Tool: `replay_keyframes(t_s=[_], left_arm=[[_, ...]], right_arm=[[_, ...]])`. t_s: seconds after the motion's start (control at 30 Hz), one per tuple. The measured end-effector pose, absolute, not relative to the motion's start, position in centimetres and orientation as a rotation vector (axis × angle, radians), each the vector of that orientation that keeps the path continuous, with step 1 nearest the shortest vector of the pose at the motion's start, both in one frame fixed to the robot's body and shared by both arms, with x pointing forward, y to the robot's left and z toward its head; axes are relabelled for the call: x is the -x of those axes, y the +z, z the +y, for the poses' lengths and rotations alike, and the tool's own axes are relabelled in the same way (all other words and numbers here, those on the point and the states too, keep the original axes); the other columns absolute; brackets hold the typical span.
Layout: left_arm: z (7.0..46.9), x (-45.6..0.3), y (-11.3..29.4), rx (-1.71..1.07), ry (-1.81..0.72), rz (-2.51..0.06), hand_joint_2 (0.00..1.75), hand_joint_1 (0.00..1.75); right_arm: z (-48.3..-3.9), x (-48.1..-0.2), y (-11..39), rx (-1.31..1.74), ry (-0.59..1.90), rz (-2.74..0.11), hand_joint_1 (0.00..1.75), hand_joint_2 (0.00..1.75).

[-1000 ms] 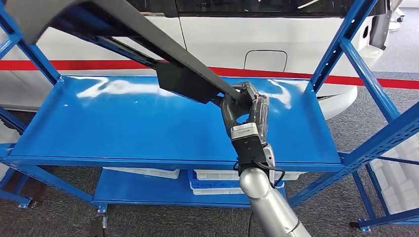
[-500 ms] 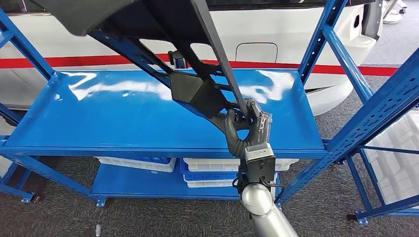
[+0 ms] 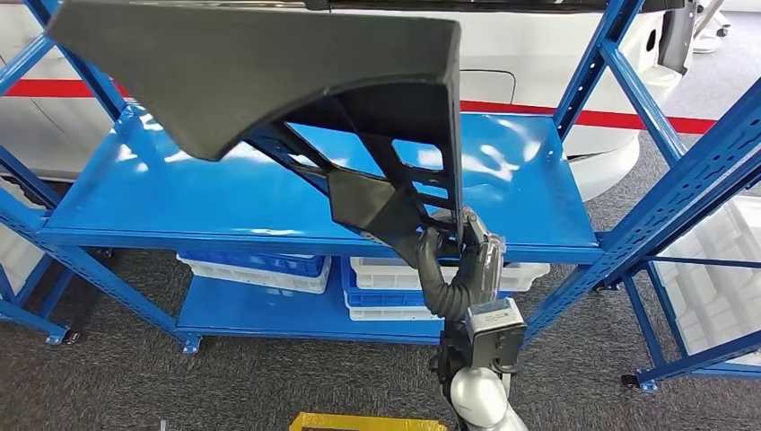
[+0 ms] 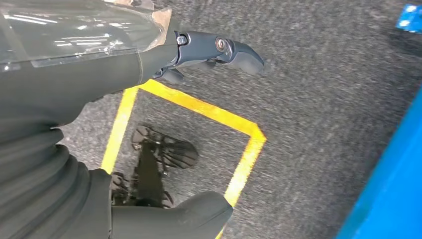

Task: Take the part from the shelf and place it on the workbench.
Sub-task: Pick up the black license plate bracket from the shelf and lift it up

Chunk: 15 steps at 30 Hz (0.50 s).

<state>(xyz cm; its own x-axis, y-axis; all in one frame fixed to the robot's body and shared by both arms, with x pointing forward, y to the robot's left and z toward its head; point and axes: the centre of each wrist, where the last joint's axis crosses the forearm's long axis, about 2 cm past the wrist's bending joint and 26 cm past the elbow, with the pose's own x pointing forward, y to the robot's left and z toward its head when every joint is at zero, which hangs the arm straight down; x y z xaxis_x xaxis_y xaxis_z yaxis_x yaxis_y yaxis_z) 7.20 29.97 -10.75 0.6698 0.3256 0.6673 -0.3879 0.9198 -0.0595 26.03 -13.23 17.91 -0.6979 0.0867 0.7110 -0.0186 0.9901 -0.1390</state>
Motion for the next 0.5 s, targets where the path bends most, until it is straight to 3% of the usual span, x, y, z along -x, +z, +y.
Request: replay_keyframes(t_s=[0.5], left_arm=[[30.3,-5.4,-11.0,-0.134,0.405,-0.688,1.75,0.00]], right_arm=[[-13.4,-24.5,15.9,-0.136,0.063,-2.209,1.75,1.75]])
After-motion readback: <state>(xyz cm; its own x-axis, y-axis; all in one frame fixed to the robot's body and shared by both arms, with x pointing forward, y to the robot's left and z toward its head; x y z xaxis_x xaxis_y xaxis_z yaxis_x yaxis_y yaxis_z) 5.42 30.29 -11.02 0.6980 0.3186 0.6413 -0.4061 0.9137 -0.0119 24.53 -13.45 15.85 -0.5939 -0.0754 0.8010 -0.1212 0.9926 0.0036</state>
